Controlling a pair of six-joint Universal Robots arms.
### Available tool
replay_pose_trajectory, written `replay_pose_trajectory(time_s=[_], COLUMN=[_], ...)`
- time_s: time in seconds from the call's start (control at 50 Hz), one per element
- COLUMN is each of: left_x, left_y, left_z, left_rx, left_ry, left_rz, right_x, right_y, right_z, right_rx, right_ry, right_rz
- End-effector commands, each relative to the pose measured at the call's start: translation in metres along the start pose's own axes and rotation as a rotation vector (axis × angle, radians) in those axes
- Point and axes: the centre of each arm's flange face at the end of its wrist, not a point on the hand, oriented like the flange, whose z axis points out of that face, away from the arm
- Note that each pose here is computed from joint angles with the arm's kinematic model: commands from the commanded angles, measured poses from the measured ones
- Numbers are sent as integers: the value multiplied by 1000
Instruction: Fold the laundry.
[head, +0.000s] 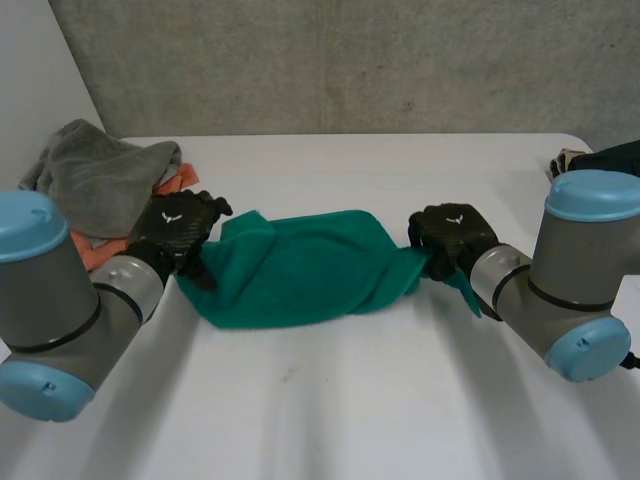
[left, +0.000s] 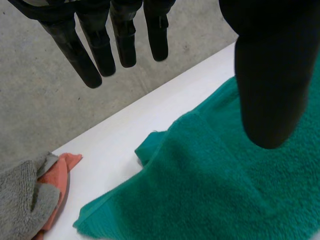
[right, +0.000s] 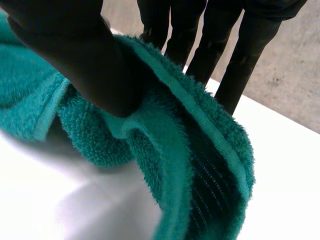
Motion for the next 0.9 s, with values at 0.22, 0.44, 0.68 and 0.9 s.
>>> replay_pose_trajectory(time_s=[0.22,0.44,0.68,0.9], left_x=[-23,-14,18,-18], left_y=[-7,19,21,-128], left_z=[51,79,91,82], left_rx=[-179,-372,-366,157], left_ry=[92,103,107,-118], left_rz=[-80,-92,8,-63], right_x=[-59,-90,-97,-45], right_y=[-130,-183,-202,-182], right_z=[-77,-122,-137,-76], right_rx=[341,545,628,543], right_ry=[-167,-233,-245,-54], right_rz=[-215,-307,-335,-393])
